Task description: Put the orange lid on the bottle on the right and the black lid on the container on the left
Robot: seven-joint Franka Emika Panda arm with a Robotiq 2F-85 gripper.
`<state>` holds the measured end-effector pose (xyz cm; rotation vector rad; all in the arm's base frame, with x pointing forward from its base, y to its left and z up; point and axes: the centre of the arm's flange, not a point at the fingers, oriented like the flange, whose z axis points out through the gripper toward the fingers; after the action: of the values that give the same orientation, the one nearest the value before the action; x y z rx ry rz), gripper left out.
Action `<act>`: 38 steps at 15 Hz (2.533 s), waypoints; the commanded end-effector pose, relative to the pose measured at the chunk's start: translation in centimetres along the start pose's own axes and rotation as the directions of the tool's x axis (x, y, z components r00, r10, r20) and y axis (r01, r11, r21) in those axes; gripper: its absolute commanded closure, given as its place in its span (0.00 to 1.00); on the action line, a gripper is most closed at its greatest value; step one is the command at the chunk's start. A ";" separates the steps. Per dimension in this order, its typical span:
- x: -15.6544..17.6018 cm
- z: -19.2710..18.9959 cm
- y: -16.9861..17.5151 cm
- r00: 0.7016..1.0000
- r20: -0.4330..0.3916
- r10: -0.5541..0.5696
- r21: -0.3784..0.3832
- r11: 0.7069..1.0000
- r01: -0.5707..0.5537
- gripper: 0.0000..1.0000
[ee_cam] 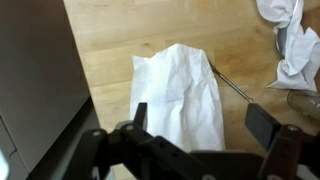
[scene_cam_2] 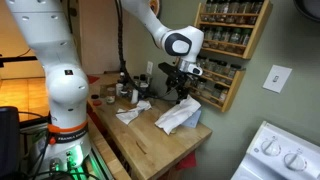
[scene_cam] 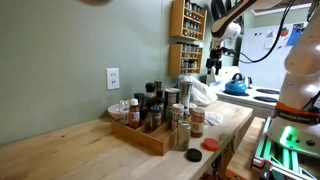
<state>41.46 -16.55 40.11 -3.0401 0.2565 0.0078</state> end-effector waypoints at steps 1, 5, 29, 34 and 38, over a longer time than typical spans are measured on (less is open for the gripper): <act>0.0 0.0 0.0 1.000 0.000 0.000 0.000 1.000 0.000 0.00; 0.0 0.0 0.0 1.000 0.000 0.000 0.000 1.000 0.000 0.00; 0.0 0.0 0.0 1.000 0.000 0.000 0.000 1.000 0.000 0.00; 0.0 0.0 0.0 1.000 0.000 0.000 0.000 1.000 0.000 0.00; 1.2 -0.2 -2.4 0.997 -0.002 -0.078 -0.005 0.997 0.078 0.00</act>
<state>43.07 -14.36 40.46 -3.0526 0.1379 -0.0006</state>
